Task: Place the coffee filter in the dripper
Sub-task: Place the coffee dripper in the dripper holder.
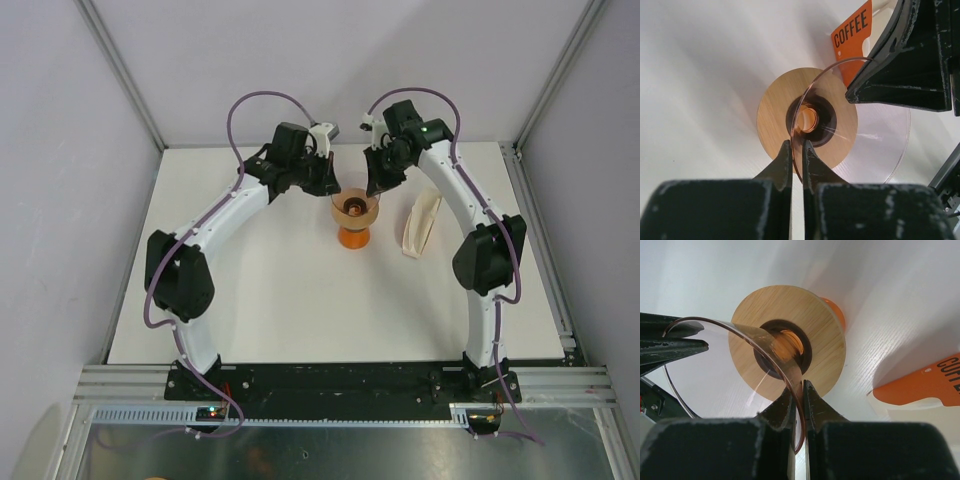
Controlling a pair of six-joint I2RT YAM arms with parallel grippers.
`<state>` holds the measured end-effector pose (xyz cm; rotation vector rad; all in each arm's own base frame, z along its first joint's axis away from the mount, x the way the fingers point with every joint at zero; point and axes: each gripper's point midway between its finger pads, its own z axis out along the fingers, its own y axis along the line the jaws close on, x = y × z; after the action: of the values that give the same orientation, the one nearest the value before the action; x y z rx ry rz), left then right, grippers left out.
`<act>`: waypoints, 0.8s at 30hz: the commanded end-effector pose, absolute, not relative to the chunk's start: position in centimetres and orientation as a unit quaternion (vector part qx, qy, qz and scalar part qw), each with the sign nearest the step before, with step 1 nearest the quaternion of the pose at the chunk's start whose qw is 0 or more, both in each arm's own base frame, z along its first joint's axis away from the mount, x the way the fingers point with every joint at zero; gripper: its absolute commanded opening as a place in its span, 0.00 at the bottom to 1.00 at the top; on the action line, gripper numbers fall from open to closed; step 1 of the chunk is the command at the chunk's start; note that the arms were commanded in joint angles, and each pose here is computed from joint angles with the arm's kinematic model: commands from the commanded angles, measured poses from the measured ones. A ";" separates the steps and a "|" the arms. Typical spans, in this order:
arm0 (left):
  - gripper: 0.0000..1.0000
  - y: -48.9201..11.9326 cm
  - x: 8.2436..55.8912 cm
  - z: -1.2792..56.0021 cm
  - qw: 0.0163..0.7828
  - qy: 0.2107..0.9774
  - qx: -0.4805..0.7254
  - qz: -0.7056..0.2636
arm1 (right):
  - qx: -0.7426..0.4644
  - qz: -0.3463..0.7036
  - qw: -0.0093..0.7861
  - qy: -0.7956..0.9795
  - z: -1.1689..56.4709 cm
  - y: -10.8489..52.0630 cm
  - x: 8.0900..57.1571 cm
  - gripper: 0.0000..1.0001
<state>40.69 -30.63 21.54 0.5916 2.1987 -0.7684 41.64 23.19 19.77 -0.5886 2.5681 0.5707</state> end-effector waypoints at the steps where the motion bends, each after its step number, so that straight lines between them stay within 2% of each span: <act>1: 0.00 -30.6 39.9 18.0 0.332 0.856 0.282 -0.278 | -0.236 0.178 0.186 0.937 16.4 22.7 41.1 0.00; 9: 0.00 -30.9 39.6 15.8 0.296 0.867 0.286 -0.282 | -0.226 0.185 0.167 0.942 14.8 22.8 41.3 0.00; 17: 0.00 -31.1 38.4 11.9 0.229 0.884 0.282 -0.296 | -0.213 0.181 0.149 0.948 13.6 23.0 41.7 0.00; 24: 0.00 -31.6 38.1 11.7 0.207 0.883 0.276 -0.318 | -0.207 0.194 0.117 0.952 12.1 23.1 41.6 0.00</act>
<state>42.91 -31.35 21.02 0.5962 2.1856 -0.8426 43.42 22.93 19.44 -0.5107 2.5783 0.5555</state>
